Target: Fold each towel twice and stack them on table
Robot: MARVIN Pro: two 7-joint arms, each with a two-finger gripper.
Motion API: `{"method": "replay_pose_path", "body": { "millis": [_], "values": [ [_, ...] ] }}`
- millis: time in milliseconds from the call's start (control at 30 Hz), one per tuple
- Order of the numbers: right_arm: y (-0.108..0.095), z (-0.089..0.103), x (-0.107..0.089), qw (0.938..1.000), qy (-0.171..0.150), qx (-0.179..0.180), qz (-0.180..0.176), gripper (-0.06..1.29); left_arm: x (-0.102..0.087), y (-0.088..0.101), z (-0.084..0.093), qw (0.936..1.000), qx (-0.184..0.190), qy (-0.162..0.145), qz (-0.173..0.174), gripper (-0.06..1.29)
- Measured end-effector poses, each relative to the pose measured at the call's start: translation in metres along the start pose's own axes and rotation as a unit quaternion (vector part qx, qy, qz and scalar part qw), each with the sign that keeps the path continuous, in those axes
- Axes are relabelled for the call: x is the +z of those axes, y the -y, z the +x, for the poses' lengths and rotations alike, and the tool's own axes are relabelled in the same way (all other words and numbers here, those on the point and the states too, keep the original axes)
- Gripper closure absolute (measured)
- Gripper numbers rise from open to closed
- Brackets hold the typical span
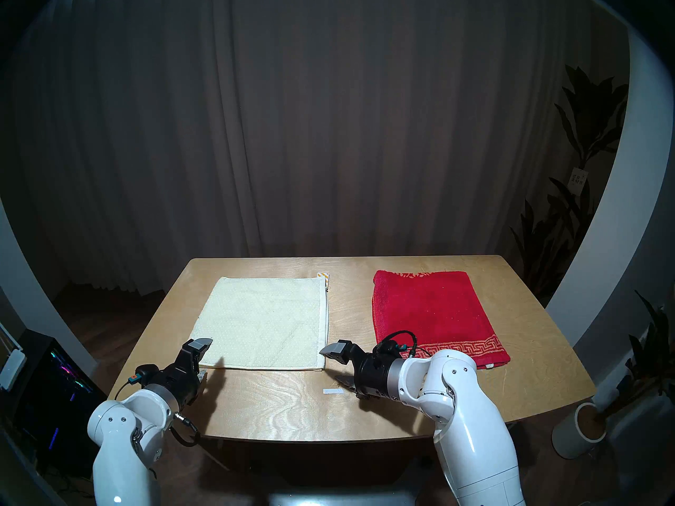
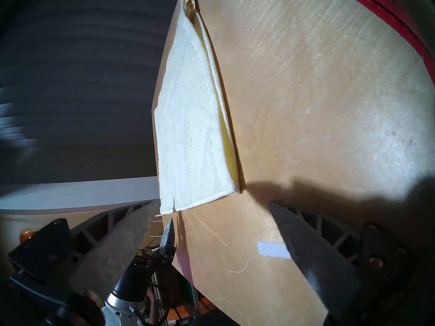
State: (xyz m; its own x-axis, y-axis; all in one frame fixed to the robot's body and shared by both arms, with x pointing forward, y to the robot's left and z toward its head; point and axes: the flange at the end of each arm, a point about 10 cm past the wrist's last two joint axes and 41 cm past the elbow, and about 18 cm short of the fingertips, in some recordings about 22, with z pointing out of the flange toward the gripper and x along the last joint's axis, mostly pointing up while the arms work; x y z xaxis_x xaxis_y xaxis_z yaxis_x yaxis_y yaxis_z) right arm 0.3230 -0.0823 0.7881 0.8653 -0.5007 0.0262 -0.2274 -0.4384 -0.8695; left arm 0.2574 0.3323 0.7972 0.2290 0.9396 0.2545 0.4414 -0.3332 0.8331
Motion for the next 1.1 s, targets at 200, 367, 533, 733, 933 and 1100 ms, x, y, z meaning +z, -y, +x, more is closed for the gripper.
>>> {"method": "replay_pose_path", "body": {
  "millis": [200, 367, 533, 733, 933, 1100],
  "values": [
    [0.008, -0.003, 0.007, 0.9995, 0.004, 0.026, -0.019, 0.0, 0.001, 0.003, 0.005, 0.9994, -0.006, 0.017, 0.029, 0.03],
    [0.013, -0.004, 0.013, 0.9981, 0.006, 0.05, -0.036, 0.0, 0.005, 0.004, 0.01, 0.9988, -0.016, 0.025, 0.038, 0.04],
    [0.018, -0.003, 0.02, 0.9957, 0.009, 0.074, -0.056, 0.0, 0.014, 0.002, 0.016, 0.9984, -0.023, 0.03, 0.043, 0.04],
    [0.026, -0.001, 0.029, 0.9924, 0.018, 0.09, -0.082, 0.01, 0.026, -0.002, 0.022, 0.9977, -0.021, 0.039, 0.051, 0.06],
    [0.032, -0.001, 0.039, 0.9907, 0.029, 0.094, -0.094, 0.04, 0.036, -0.006, 0.028, 0.9973, -0.015, 0.045, 0.056, 0.06],
    [0.035, -0.001, 0.049, 0.99, 0.037, 0.093, -0.099, 0.04, 0.041, -0.007, 0.032, 0.9971, -0.01, 0.049, 0.058, 0.09]
  ]
}}
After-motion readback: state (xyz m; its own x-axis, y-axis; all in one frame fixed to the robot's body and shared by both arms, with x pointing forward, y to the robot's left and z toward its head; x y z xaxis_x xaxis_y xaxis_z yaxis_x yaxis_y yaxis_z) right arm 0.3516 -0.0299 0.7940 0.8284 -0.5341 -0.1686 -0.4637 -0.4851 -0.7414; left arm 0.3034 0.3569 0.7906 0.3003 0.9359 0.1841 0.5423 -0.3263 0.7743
